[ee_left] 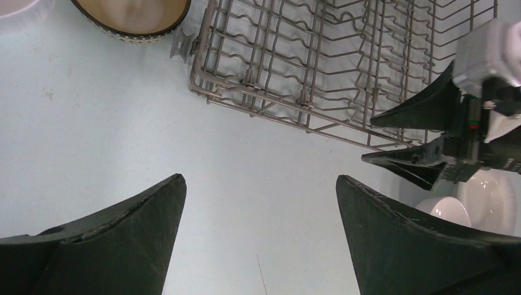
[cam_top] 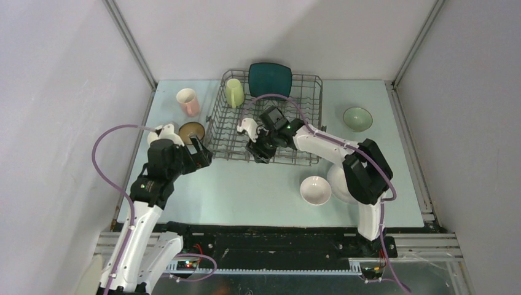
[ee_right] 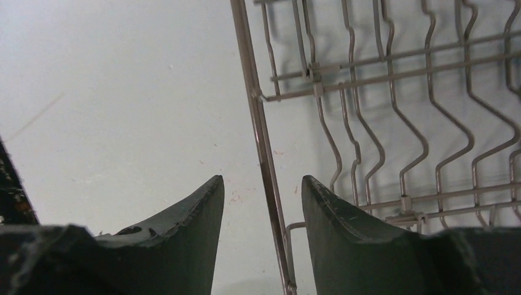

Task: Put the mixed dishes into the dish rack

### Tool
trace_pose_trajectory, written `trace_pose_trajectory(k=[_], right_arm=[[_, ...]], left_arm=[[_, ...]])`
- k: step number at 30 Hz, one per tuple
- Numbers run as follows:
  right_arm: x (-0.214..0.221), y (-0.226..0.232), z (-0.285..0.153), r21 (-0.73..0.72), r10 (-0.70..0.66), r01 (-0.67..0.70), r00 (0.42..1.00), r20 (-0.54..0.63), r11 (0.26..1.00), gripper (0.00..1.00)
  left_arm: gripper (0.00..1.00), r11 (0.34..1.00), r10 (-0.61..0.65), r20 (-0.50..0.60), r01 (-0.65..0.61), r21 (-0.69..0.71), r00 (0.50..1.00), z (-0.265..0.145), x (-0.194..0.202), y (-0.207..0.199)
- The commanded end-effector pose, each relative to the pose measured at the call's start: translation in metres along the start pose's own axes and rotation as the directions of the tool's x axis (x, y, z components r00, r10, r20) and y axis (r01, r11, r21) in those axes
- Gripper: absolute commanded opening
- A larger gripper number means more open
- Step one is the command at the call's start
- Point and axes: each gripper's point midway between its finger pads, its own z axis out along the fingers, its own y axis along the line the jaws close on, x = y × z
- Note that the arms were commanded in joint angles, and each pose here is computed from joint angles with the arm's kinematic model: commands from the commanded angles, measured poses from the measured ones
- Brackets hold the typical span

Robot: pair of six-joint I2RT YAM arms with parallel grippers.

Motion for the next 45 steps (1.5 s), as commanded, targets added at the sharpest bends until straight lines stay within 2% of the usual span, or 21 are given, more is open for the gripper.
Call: trace_pose_trajectory(k=[1, 5, 9, 10, 12, 34, 35, 37, 38, 41, 42, 45], right_arm=[[-0.007, -0.006, 0.003, 0.069, -0.048, 0.044, 0.998, 0.048, 0.997, 0.51], [0.001, 0.006, 0.007, 0.06, -0.086, 0.084, 0.995, 0.046, 0.995, 0.44], [0.005, 0.015, 0.008, 0.048, -0.101, 0.099, 0.994, 0.04, 0.994, 0.2], [0.006, 0.017, 0.008, 0.042, -0.104, 0.103, 0.994, 0.036, 0.994, 0.1], [0.01, 0.021, 0.007, 0.028, -0.1, 0.1, 0.995, 0.022, 0.995, 0.0], [0.041, 0.059, -0.023, 0.018, -0.141, 0.141, 0.99, 0.024, 0.99, 0.0], [0.04, 0.059, -0.025, 0.021, -0.144, 0.143, 0.989, 0.029, 0.989, 0.02], [0.037, 0.058, -0.027, 0.03, -0.148, 0.147, 0.988, 0.038, 0.989, 0.14], [0.036, 0.057, -0.027, 0.035, -0.149, 0.148, 0.988, 0.043, 0.988, 0.24], [0.026, 0.054, -0.034, 0.055, -0.152, 0.148, 0.985, 0.076, 0.987, 0.41], [0.023, 0.052, -0.036, 0.067, -0.143, 0.138, 0.986, 0.089, 0.988, 0.5], [0.009, 0.044, -0.05, 0.097, -0.107, 0.094, 0.984, 0.145, 0.991, 0.62]], left_arm=[[1.0, 0.999, 0.019, 0.026, -0.02, 0.035, 0.999, 0.001, -0.006, -0.005], [1.0, 0.999, 0.018, 0.023, -0.019, 0.04, 1.0, 0.002, -0.005, -0.005], [1.0, 0.999, 0.02, 0.011, -0.02, 0.049, 1.0, 0.004, -0.004, -0.007], [1.0, 0.999, 0.021, 0.01, -0.022, 0.05, 1.0, 0.004, -0.004, -0.007], [1.0, 0.998, 0.023, 0.007, -0.023, 0.054, 1.0, 0.005, -0.003, -0.008], [1.0, 0.995, 0.019, -0.018, -0.017, 0.098, 1.0, 0.007, 0.003, -0.015], [1.0, 0.995, 0.019, -0.022, -0.016, 0.099, 1.0, 0.008, 0.003, -0.015], [1.0, 0.995, 0.019, -0.025, -0.016, 0.101, 1.0, 0.008, 0.003, -0.016], [1.0, 0.995, 0.019, -0.027, -0.016, 0.101, 0.999, 0.008, 0.003, -0.016], [1.0, 0.995, 0.021, -0.031, -0.018, 0.101, 0.999, 0.008, 0.003, -0.016], [1.0, 0.995, 0.02, -0.031, -0.017, 0.1, 0.999, 0.008, 0.002, -0.016], [1.0, 0.994, 0.022, -0.03, -0.018, 0.104, 0.999, 0.008, 0.001, -0.017]])
